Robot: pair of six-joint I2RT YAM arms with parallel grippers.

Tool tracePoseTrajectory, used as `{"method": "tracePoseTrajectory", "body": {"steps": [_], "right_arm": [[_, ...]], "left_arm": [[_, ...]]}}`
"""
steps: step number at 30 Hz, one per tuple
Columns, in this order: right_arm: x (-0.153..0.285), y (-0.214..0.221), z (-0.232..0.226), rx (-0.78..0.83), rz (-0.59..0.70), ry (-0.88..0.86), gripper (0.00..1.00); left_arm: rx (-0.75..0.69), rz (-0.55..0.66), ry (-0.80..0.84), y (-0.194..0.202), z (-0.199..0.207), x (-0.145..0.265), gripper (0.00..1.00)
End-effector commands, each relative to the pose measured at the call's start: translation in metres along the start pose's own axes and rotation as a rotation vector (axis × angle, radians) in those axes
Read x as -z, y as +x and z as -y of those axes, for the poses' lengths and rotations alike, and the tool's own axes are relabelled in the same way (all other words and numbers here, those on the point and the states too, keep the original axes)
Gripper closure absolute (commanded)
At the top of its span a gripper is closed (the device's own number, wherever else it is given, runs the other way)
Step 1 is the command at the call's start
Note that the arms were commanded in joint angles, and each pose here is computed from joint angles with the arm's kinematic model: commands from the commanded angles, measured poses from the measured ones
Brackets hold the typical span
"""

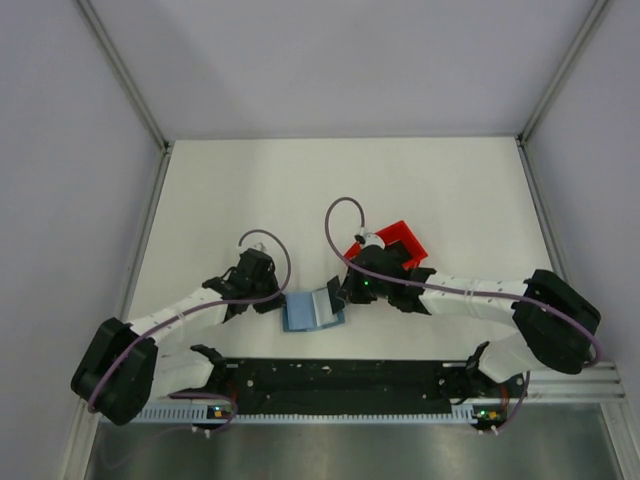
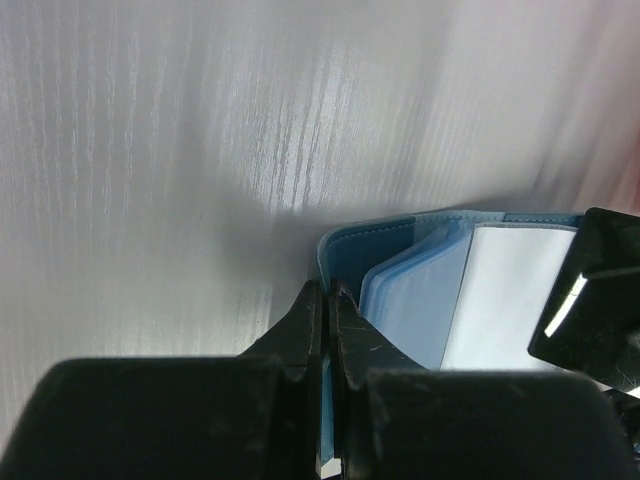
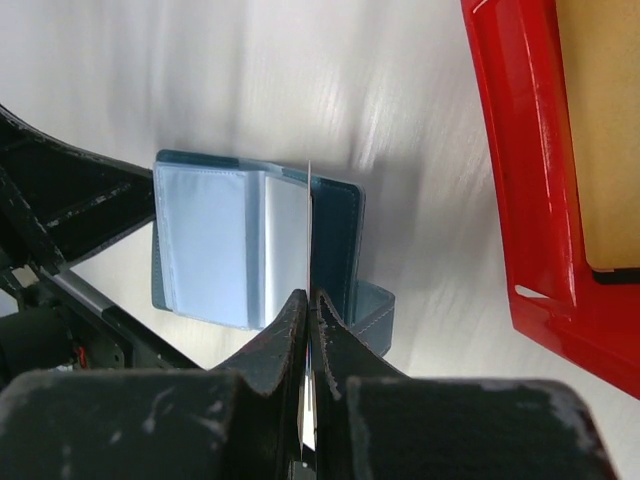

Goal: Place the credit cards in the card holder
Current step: Insert the credit card into the card holder.

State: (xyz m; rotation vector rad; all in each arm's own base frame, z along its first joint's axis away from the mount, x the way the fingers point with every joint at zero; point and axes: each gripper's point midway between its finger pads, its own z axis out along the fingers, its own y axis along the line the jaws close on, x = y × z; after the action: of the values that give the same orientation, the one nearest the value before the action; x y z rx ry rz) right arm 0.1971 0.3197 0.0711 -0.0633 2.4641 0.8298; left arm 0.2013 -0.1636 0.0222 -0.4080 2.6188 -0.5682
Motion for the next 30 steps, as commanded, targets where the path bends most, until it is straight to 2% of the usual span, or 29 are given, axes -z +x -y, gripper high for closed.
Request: {"method": "tracePoseTrajectory", "body": {"steps": [1,4,12,14,16,21,30], "right_arm": [[-0.001,-0.003,-0.007,0.043,-0.023,-0.002,1.0],[-0.011,0.008,-0.001,0.068,-0.065,0.038,1.0],[-0.018,0.014,-0.029,0.142,-0.088,-0.043,1.0],[-0.018,0.012,-0.034,0.131,-0.069,-0.066,1.0],[-0.017,0.015,-0.046,0.119,-0.089,-0.137,1.0],[-0.024,0.028,-0.052,0.035,-0.128,-0.191,1.0],[-0.024,0.029,-0.024,-0.092,-0.091,-0.172,1.0]], "left_arm": [[-0.023,0.028,0.01,-0.007,0.003,-0.001,1.0],[-0.022,0.027,0.028,-0.007,0.007,-0.001,1.0],[-0.019,0.029,0.027,-0.008,0.008,-0.003,1.0],[-0.014,0.027,0.021,-0.007,0.005,-0.004,1.0],[-0.011,0.028,0.016,-0.006,0.003,-0.005,1.0],[-0.01,0.02,0.003,-0.002,-0.002,-0.009,1.0],[0.004,0.021,-0.006,0.0,-0.006,-0.01,1.0]]}}
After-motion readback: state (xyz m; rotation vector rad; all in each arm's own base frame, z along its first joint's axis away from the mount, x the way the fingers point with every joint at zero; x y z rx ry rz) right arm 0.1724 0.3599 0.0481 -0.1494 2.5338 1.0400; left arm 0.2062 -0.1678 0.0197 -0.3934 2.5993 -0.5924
